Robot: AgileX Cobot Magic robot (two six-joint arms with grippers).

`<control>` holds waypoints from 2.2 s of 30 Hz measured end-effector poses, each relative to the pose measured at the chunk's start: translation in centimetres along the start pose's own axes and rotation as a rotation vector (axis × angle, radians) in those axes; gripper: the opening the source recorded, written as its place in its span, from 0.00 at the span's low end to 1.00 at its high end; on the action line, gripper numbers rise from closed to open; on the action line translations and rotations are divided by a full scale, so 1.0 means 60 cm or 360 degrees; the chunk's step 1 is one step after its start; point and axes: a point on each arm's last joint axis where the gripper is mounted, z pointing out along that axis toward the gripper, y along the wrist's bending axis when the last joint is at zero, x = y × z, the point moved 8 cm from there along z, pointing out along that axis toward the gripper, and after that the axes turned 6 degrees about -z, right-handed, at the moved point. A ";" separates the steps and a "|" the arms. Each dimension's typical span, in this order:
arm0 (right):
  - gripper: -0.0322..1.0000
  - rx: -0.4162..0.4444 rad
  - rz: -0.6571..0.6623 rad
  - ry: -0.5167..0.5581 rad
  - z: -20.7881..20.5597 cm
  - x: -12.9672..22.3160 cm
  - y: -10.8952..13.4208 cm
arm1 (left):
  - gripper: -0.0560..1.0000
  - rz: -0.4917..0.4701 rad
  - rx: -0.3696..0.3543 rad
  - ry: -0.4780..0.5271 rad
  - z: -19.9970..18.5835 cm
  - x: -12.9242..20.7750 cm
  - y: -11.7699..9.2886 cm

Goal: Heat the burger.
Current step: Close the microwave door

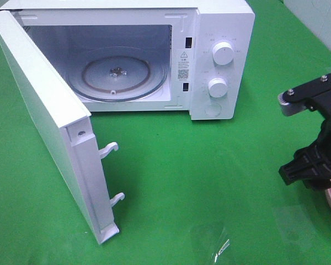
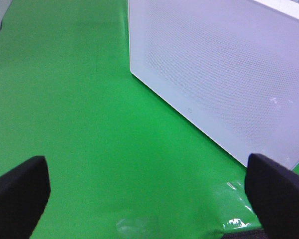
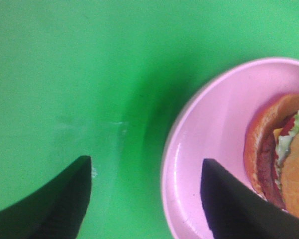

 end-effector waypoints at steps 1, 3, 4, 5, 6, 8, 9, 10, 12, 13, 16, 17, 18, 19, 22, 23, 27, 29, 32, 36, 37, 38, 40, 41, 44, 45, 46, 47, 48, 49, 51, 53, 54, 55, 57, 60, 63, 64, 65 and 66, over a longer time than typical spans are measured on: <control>0.64 0.0000 0.0000 0.0000 0.000 0.000 0.000 | 0.98 0.0000 0.0000 0.0000 0.000 0.000 0.000; 0.67 -0.0066 -0.0025 -0.0105 -0.033 -0.004 -0.001 | 0.98 0.0000 0.0000 0.0000 0.000 0.000 0.000; 0.71 -0.0135 -0.0034 -0.0209 -0.065 -0.006 0.000 | 0.98 0.0000 0.0000 0.0000 0.000 0.000 0.000; 0.75 -0.0200 -0.0049 -0.0318 -0.098 -0.004 -0.001 | 0.98 0.0000 0.0000 0.0000 0.000 0.000 0.000; 0.75 -0.0200 -0.0049 -0.0318 -0.098 -0.004 -0.001 | 0.98 0.0000 0.0000 0.0000 0.000 0.000 0.000; 0.77 -0.0222 -0.0049 -0.0368 -0.113 -0.003 -0.003 | 0.98 0.0000 0.0000 0.0000 0.000 0.000 0.000; 0.78 -0.0260 -0.0075 -0.0433 -0.137 0.005 -0.005 | 0.98 0.0000 0.0000 0.0000 0.000 0.000 0.000; 0.78 -0.0260 -0.0075 -0.0433 -0.137 0.005 -0.005 | 0.98 0.0000 0.0000 0.0000 0.000 0.000 0.000; 0.79 -0.0289 -0.0089 -0.0482 -0.159 0.016 -0.008 | 0.98 0.0000 0.0000 0.0000 0.000 0.000 0.000; 0.79 -0.0306 -0.0097 -0.0518 -0.175 0.027 -0.012 | 0.98 0.0000 0.0000 0.0000 0.000 0.000 0.000; 0.79 -0.0317 -0.0077 -0.0584 -0.200 0.043 -0.021 | 0.98 0.0000 0.0000 0.0000 0.000 0.000 0.000; 0.79 -0.0317 -0.0077 -0.0584 -0.200 0.043 -0.021 | 0.98 0.0000 0.0000 0.0000 0.000 0.000 0.000; 0.79 -0.0321 -0.0058 -0.0630 -0.213 0.053 -0.027 | 0.98 0.0000 0.0000 0.0000 0.000 0.000 0.000; 0.79 -0.0321 -0.0058 -0.0630 -0.213 0.053 -0.027 | 0.98 0.0000 0.0000 0.0000 0.000 0.000 0.000; 0.79 -0.0319 -0.0025 -0.0702 -0.236 0.074 -0.039 | 0.98 0.0000 0.0000 0.0000 0.000 0.000 0.000; 0.78 -0.0319 -0.0008 -0.0721 -0.244 0.085 -0.044 | 0.98 0.0000 0.0000 0.0000 0.000 0.000 0.000; 0.78 -0.0321 0.0016 -0.0756 -0.253 0.101 -0.050 | 0.98 0.0000 0.0000 0.0000 0.000 0.000 0.000; 0.77 -0.0322 0.0026 -0.0788 -0.255 0.112 -0.052 | 0.98 0.0000 0.0000 0.0000 0.000 0.000 0.000; 0.77 -0.0320 0.0044 -0.0815 -0.256 0.126 -0.056 | 0.98 0.0000 0.0000 0.0000 0.000 0.000 0.000; 0.77 -0.0258 0.0201 -0.0860 -0.248 0.157 -0.069 | 0.98 0.0000 0.0000 0.0000 0.000 0.000 0.000; 0.77 -0.0258 0.0201 -0.0860 -0.248 0.157 -0.069 | 0.98 0.0000 0.0000 0.0000 0.000 0.000 0.000; 0.77 -0.0231 0.0229 -0.0902 -0.250 0.167 -0.073 | 0.98 0.0000 0.0000 0.0000 0.000 0.000 0.000; 0.77 -0.0209 0.0247 -0.0957 -0.256 0.175 -0.074 | 0.98 0.0000 0.0000 0.0000 0.000 0.000 0.000; 0.77 -0.0209 0.0247 -0.0957 -0.256 0.175 -0.074 | 0.98 0.0000 0.0000 0.0000 0.000 0.000 0.000; 0.77 -0.0178 0.0285 -0.1039 -0.263 0.185 -0.075 | 0.98 0.0000 0.0000 0.0000 0.000 0.000 0.000; 0.77 -0.0158 0.0311 -0.1087 -0.267 0.191 -0.075 | 0.98 0.0000 0.0000 0.0000 0.000 0.000 0.000; 0.77 -0.0158 0.0311 -0.1087 -0.267 0.191 -0.075 | 0.98 0.0000 0.0000 0.0000 0.000 0.000 0.000; 0.77 -0.0116 0.0341 -0.1122 -0.268 0.199 -0.079 | 0.98 0.0000 0.0000 0.0000 0.000 0.000 0.000; 0.77 -0.0116 0.0341 -0.1122 -0.268 0.199 -0.079 | 0.98 0.0000 0.0000 0.0000 0.000 0.000 0.000; 0.77 -0.0078 0.0363 -0.1162 -0.270 0.204 -0.081 | 0.98 0.0000 0.0000 0.0000 0.000 0.000 0.000; 0.77 -0.0050 0.0383 -0.1197 -0.274 0.208 -0.083 | 0.98 0.0001 -0.0001 0.0000 0.000 0.000 0.000; 0.77 -0.0039 0.0393 -0.1212 -0.276 0.210 -0.084 | 0.98 0.0001 -0.0001 0.0000 0.000 0.000 0.000; 0.77 -0.0016 0.0411 -0.1239 -0.278 0.210 -0.086 | 0.98 0.0001 -0.0001 0.0000 0.000 0.000 0.000; 0.77 -0.0016 0.0411 -0.1239 -0.278 0.210 -0.086 | 0.98 0.0001 -0.0001 0.0000 0.000 0.000 0.000; 0.77 -0.0010 0.0421 -0.1235 -0.275 0.210 -0.086 | 0.98 0.0001 -0.0001 0.0000 0.000 0.000 0.000; 0.77 -0.0005 0.0431 -0.1241 -0.273 0.209 -0.087 | 0.98 0.0001 -0.0001 0.0000 0.000 0.000 0.000; 0.77 -0.0008 0.0432 -0.1248 -0.274 0.208 -0.086 | 0.98 0.0001 -0.0003 0.0000 0.000 0.000 0.001; 0.77 -0.0008 0.0432 -0.1248 -0.274 0.208 -0.086 | 0.98 0.0001 -0.0003 0.0000 0.000 0.000 0.001; 0.77 -0.0008 0.0432 -0.1248 -0.274 0.208 -0.086 | 0.98 0.0001 -0.0003 0.0000 0.000 0.000 0.001; 0.77 -0.0008 0.0432 -0.1248 -0.274 0.208 -0.086 | 0.98 0.0001 -0.0003 0.0000 0.000 0.000 0.001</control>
